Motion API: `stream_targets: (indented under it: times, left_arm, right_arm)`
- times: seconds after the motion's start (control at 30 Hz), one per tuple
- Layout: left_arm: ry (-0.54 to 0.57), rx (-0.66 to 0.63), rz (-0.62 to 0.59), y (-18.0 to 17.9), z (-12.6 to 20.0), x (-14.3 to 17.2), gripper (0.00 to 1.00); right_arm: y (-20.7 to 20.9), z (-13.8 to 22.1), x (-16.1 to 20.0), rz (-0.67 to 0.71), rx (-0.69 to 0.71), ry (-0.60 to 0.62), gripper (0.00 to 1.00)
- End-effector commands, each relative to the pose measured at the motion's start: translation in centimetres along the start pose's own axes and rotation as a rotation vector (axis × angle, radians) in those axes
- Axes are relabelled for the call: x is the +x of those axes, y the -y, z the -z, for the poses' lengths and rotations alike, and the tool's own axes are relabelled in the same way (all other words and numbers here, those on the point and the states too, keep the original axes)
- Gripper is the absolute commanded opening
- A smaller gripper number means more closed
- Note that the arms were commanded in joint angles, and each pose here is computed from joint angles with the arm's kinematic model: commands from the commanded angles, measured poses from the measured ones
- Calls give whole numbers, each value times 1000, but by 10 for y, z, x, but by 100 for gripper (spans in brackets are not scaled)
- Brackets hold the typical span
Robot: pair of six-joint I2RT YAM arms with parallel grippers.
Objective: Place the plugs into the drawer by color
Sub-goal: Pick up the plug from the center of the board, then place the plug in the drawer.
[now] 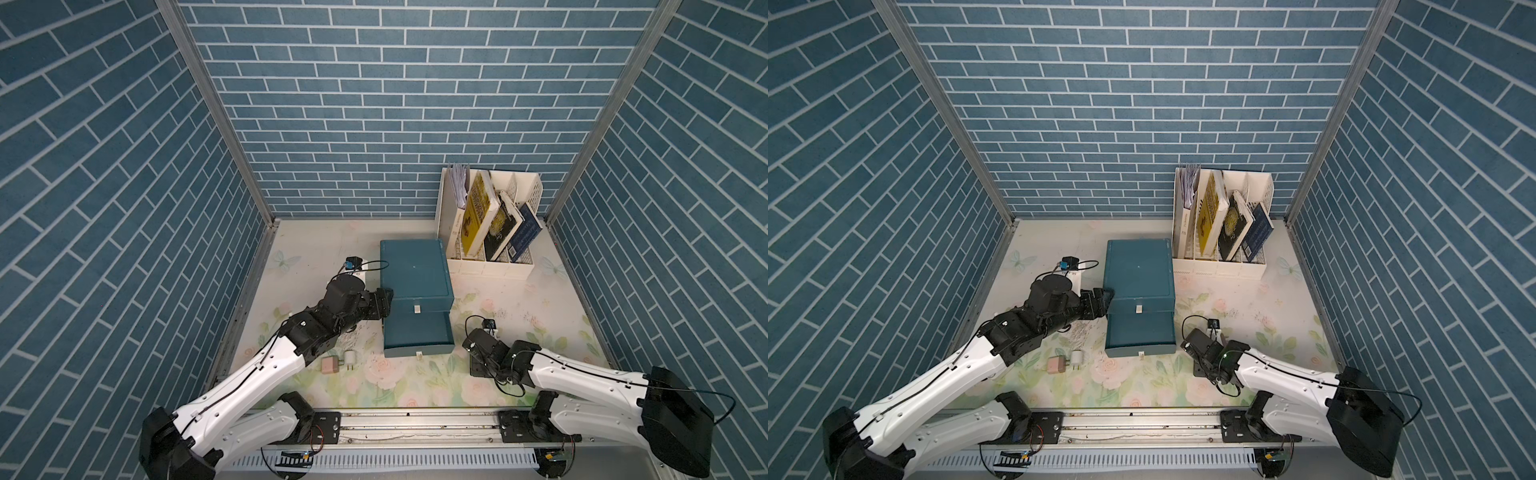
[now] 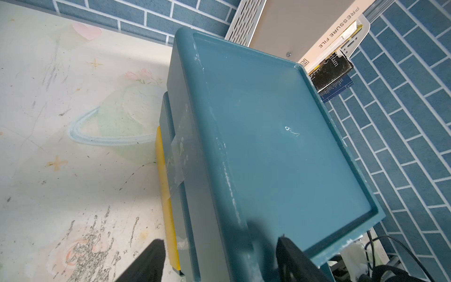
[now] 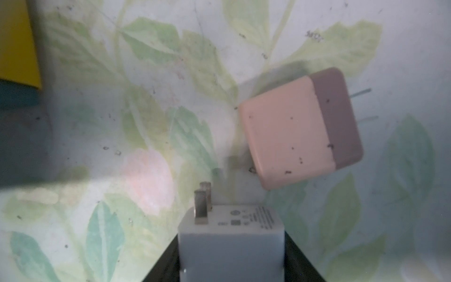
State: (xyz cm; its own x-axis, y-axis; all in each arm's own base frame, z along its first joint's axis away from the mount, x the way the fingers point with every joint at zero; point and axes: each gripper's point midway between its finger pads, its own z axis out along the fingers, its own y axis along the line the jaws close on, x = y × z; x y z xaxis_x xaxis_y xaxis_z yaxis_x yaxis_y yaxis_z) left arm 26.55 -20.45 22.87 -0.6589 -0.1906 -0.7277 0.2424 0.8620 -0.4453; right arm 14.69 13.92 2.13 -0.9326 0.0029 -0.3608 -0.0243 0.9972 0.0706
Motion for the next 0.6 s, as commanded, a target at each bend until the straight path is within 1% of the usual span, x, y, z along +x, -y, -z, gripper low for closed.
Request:
stream_targets:
  times: [0.0,0.1,0.23,0.3,0.43,0.5,0.57]
  left_arm:
    - [3,-10,-3,-3,-1,0,77]
    - [10,-11,-4,-2,-1,-2,76]
    - [10,-14,-6,-3,-1,-2,76]
    - [9,-17,-6,-3,-2,-2,76]
    - [5,-20,-4,-4,-3,0,76]
    - [2,-19,-5,-4,-4,0,76]
    - [3,-21,-9,-4,-4,0,76]
  right_arm:
    - [-6,22,-15,-16,-4,56,27]
    - [-18,48,-31,-20,-44,125,18]
    - [-48,101,-57,14,-125,253,9]
    - [-62,126,-67,41,-130,312,5]
    - [-87,164,-78,109,-99,390,4]
    - [-105,172,-78,152,-115,394,4]
    - [-122,172,-78,178,-133,381,4]
